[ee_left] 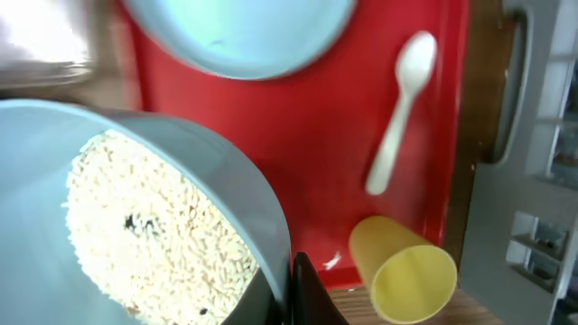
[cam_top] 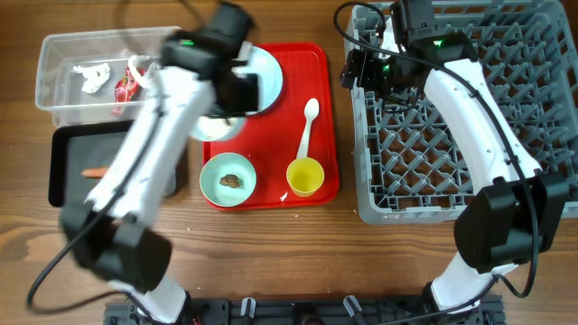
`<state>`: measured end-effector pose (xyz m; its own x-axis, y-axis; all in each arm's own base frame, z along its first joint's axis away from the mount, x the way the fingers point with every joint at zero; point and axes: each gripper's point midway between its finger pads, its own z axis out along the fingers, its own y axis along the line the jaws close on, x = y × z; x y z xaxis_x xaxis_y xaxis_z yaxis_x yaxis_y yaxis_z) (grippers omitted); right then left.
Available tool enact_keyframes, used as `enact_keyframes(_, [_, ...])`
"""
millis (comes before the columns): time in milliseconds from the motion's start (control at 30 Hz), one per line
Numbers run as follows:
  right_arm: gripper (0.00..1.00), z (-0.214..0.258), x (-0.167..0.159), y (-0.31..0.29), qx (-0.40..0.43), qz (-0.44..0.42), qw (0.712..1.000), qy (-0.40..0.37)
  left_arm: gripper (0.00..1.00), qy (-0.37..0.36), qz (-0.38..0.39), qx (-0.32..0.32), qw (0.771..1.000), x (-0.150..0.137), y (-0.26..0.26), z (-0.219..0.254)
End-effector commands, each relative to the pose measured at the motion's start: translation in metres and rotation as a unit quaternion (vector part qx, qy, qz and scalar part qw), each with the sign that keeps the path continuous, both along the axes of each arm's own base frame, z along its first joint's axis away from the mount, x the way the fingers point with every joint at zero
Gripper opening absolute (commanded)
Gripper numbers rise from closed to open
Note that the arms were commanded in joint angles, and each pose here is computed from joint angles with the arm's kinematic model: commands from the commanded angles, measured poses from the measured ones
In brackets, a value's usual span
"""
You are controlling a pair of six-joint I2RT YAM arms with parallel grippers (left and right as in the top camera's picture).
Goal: Sort waste into correct bins and load items into the dishwasher rack
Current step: 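Tip the rice bowl over the black tray to empty the rice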
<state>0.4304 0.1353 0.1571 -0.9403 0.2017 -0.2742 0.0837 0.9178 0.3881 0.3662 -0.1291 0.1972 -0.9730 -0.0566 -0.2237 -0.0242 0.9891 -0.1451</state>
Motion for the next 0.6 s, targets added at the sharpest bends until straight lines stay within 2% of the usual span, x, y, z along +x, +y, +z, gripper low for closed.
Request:
enact_keyframes(0, [0.95, -0.003, 0.000, 0.004, 0.001, 0.013, 1.000, 0.001, 0.04, -0.022, 0.080, -0.015, 0.996, -0.009, 0.053, 0.038])
enact_keyframes(100, [0.95, -0.003, 0.000, 0.004, 0.001, 0.013, 1.000, 0.001, 0.04, -0.009, 0.127, -0.011, 0.992, -0.022, 0.091, 0.044])
enact_keyframes(200, [0.95, -0.003, 0.000, 0.004, 0.001, 0.013, 1.000, 0.001, 0.04, 0.019, 0.124, -0.033, 0.992, -0.035, 0.112, 0.042])
enact_keyframes(367, [0.95, -0.003, 0.000, 0.004, 0.001, 0.013, 1.000, 0.001, 0.04, 0.031, 0.104, -0.121, 0.987, -0.038, 0.131, 0.027])
enact_keyframes(567, [0.95, -0.003, 0.000, 0.003, 0.001, 0.013, 1.000, 0.001, 0.04, 0.005, 0.099, -0.232, 0.968, -0.037, 0.151, 0.004])
